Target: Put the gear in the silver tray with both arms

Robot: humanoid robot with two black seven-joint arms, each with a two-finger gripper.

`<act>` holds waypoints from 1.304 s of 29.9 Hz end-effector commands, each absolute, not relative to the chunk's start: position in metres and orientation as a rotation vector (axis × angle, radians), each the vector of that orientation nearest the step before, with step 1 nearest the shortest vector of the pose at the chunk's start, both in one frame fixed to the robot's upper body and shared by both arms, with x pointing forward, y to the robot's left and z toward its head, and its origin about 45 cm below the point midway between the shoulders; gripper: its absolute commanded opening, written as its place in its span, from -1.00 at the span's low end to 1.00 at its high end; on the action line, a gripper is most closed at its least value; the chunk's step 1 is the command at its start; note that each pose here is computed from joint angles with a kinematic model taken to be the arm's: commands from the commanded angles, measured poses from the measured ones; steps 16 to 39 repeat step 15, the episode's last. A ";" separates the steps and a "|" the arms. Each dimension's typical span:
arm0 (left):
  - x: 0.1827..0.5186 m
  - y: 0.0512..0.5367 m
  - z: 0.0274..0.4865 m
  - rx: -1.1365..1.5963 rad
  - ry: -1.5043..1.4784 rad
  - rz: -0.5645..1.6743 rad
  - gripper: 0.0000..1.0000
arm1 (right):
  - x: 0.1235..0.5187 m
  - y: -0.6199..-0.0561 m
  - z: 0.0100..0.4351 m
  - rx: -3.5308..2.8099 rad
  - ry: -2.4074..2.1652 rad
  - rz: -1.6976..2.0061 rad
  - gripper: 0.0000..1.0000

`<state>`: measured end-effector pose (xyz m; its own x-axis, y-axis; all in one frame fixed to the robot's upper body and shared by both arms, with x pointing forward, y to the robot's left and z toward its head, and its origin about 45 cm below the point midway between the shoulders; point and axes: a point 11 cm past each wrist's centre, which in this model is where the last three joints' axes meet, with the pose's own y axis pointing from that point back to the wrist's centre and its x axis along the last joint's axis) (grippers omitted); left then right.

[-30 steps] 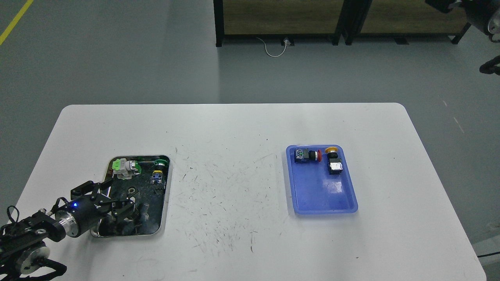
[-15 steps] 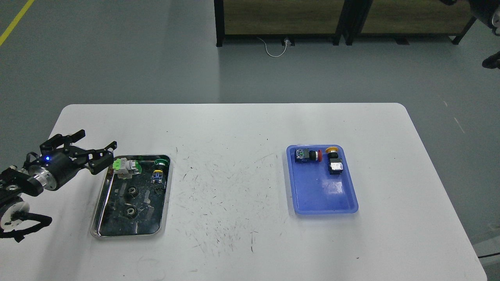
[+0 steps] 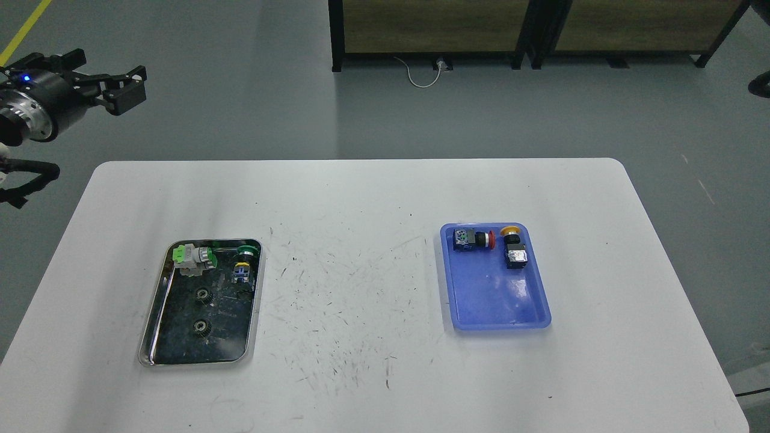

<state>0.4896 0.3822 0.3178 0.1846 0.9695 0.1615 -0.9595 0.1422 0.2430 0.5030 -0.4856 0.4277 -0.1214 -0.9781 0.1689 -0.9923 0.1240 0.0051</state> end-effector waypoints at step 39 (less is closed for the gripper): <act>0.526 0.329 0.374 0.134 0.023 1.413 0.96 | 0.503 -0.486 0.442 2.032 -2.320 0.166 0.99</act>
